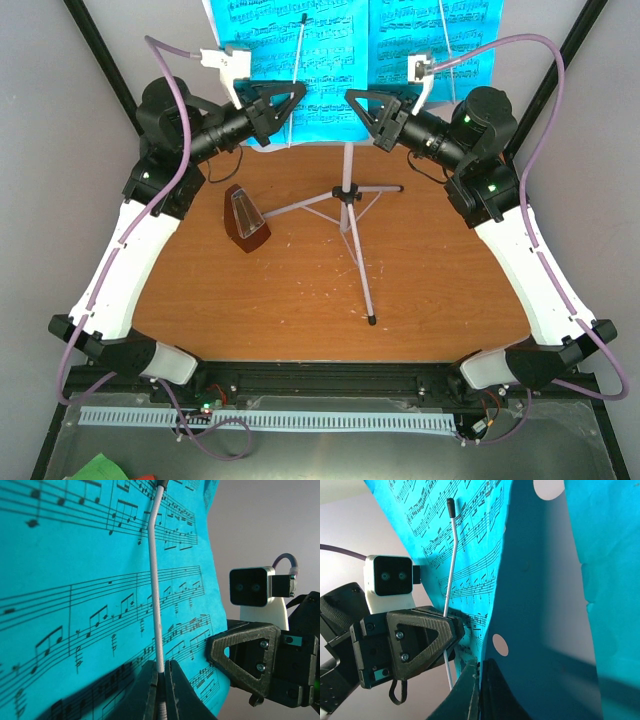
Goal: Pack up the instrument practice props
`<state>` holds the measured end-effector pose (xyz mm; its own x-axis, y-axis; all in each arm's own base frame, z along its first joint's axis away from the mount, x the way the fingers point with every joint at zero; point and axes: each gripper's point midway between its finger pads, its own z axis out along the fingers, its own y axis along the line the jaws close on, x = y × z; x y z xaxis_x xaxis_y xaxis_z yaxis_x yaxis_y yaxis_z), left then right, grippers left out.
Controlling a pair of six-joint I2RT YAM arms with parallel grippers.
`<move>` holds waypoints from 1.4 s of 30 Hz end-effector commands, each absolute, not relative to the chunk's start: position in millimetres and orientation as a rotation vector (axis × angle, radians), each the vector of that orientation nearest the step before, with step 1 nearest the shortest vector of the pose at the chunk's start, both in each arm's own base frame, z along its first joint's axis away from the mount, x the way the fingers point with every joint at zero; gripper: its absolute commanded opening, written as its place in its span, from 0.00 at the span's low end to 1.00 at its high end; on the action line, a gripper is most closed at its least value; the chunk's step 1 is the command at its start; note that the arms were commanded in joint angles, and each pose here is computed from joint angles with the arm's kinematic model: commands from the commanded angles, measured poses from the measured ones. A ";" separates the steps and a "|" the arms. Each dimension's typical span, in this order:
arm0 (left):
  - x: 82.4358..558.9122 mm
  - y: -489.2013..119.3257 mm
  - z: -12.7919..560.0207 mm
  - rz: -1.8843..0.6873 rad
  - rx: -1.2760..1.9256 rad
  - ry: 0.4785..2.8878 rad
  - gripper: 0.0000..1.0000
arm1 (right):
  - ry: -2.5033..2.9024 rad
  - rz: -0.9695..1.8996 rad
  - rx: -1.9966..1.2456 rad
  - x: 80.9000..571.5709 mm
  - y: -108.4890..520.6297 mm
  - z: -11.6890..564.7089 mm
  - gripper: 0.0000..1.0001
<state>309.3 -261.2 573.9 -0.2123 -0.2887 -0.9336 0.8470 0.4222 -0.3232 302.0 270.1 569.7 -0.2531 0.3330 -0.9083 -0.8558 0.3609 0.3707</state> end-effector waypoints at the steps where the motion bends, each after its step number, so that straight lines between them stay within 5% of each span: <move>1: 279.5 -264.9 590.9 -1.167 0.660 1.275 0.00 | 1.338 1.189 -0.533 294.4 263.1 582.5 0.03; 30: 278.1 -261.1 595.0 -1.179 0.628 1.249 0.00 | 1.098 0.744 -0.502 219.3 180.2 619.9 0.03; 32: 279.6 -259.9 595.2 -1.174 0.613 1.255 0.11 | 1.059 0.771 -0.547 204.6 182.1 620.8 0.03; 35: 280.7 -258.8 594.8 -1.171 0.603 1.258 0.54 | 1.026 0.814 -0.620 184.7 186.2 617.8 0.03; 38: 278.5 -256.6 592.5 -1.153 0.605 1.255 0.83 | 0.999 0.851 -0.703 166.0 191.0 611.5 0.03; 42: 264.2 -252.6 584.4 -1.135 0.646 1.228 0.91 | 0.978 0.905 -0.794 144.6 195.9 599.9 0.03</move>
